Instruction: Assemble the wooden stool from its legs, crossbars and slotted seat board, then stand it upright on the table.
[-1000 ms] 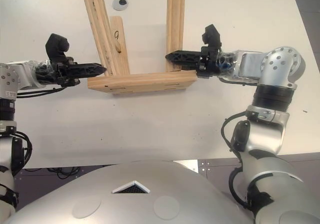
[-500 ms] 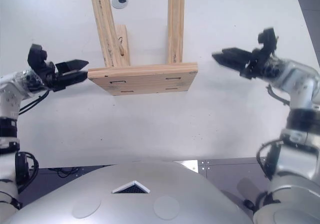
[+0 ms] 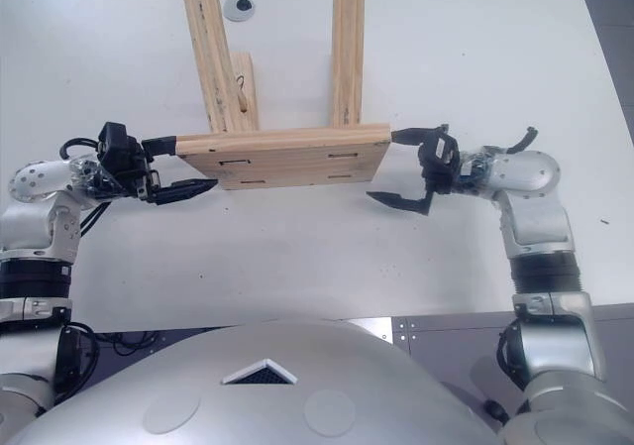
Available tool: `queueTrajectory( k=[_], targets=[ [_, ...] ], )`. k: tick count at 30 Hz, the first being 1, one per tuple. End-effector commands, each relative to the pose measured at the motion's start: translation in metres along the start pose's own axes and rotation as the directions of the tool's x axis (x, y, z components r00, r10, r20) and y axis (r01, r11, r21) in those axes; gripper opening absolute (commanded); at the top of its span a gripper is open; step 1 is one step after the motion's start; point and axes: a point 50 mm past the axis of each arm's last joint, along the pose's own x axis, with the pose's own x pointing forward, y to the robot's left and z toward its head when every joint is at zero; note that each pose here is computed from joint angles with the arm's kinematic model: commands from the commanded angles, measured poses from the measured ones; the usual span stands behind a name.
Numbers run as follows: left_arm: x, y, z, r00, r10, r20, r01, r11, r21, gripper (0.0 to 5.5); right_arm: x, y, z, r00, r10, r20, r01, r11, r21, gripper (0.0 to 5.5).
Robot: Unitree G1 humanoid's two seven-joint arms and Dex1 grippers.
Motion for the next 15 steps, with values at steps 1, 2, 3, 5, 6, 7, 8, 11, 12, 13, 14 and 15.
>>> queueTrajectory(
  k=[1,2,3,5,6,7,8,11,12,13,14,15],
  targets=[
    [0.002,0.004,0.007,0.999,-0.049,-0.001,0.049,0.999,0.011,2.81,0.009,-0.006,0.008,0.999,0.004,0.054,-0.006,0.999,0.033,4.23],
    [0.001,0.005,0.008,0.999,-0.050,-0.001,0.050,0.999,0.011,2.65,0.010,-0.007,0.008,0.998,0.006,0.060,-0.009,0.999,0.047,4.06],
    [0.001,0.006,0.009,0.999,-0.054,-0.004,0.054,0.998,0.011,2.46,0.010,-0.007,0.009,0.998,0.008,0.065,-0.012,0.998,0.060,3.83],
    [0.001,0.007,0.010,0.998,-0.063,-0.015,0.064,0.998,0.015,2.15,0.010,-0.008,0.010,0.998,0.018,0.065,-0.023,0.997,0.080,3.47],
    [0.001,0.008,0.011,0.998,-0.067,-0.016,0.067,0.998,0.013,2.03,0.010,-0.007,0.010,0.998,0.025,0.065,-0.031,0.995,0.091,3.33],
    [0.002,0.008,0.012,0.997,-0.070,-0.015,0.070,0.997,0.012,1.80,0.011,-0.007,0.011,0.997,0.031,0.066,-0.038,0.994,0.105,3.09],
    [0.002,0.008,0.012,0.997,-0.072,-0.013,0.072,0.997,0.012,1.73,0.011,-0.007,0.011,0.997,0.038,0.067,-0.046,0.992,0.115,2.99],
    [0.004,0.006,0.013,0.994,-0.111,-0.021,0.111,0.994,-0.009,1.53,0.011,-0.007,0.015,0.994,0.055,0.093,-0.070,0.984,0.164,2.41],
    [0.004,0.003,0.014,0.991,-0.137,-0.014,0.136,0.990,-0.046,1.53,0.011,-0.007,0.018,0.992,0.054,0.112,-0.076,0.977,0.201,2.24],
    [0.005,0.001,0.021,0.987,-0.158,0.024,0.160,0.979,-0.128,1.53,0.008,-0.010,0.026,0.986,0.032,0.165,-0.080,0.953,0.292,2.04],
    [0.003,-0.001,0.039,0.975,-0.196,0.104,0.217,0.941,-0.259,1.53,0.002,-0.024,0.043,0.970,-0.041,0.238,-0.080,0.875,0.477,1.93],
    [0.001,-0.004,0.059,0.954,-0.235,0.185,0.289,0.883,-0.370,1.53,-0.004,-0.036,0.064,0.948,-0.086,0.305,-0.127,0.778,0.615,1.91]
  ],
)
